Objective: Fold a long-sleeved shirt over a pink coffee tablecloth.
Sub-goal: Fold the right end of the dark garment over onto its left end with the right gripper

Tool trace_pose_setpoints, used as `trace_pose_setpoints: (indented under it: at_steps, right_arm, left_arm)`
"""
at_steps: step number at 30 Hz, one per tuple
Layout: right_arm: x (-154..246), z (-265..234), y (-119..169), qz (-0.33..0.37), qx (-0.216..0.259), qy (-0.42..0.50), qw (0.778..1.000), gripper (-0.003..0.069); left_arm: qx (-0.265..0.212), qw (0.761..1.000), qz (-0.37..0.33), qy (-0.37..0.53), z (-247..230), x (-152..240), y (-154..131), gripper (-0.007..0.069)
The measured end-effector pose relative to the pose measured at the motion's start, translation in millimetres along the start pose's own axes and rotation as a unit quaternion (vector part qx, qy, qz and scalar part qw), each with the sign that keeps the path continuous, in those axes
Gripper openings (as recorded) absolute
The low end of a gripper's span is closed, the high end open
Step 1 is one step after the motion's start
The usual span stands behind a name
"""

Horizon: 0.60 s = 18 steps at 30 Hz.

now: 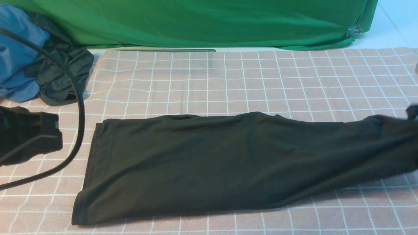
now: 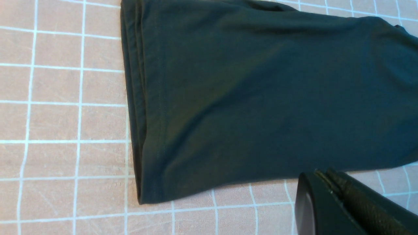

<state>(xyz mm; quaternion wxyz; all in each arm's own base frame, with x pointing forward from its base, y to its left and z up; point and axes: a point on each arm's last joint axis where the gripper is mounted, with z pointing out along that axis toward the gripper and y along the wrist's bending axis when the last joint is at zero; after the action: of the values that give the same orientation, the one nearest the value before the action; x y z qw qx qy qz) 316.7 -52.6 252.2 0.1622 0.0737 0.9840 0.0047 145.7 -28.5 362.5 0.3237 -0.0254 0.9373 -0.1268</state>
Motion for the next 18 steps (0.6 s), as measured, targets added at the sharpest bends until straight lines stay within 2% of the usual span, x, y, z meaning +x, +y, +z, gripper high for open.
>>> trace_pose_setpoints:
  at_steps: [4, 9, 18]
  right_arm:
    - [-4.5, -37.5, 33.4, -0.031, -0.040, -0.046, 0.998, 0.0076]
    - [-6.6, -73.6, 97.9, -0.097, -0.108, -0.091, 0.985, 0.0076]
    - [13.3, -116.4, 216.2, -0.169, -0.251, -0.175, 0.937, 0.0076]
  left_arm:
    - [0.002, 1.000, 0.000, -0.012, 0.0, -2.1, -0.4, 0.0013]
    - [0.010, 0.999, -0.003, -0.034, -0.2, -6.2, -1.7, 0.0013]
    - [0.029, 0.999, -0.015, -0.035, -0.4, -6.5, -5.2, 0.0013]
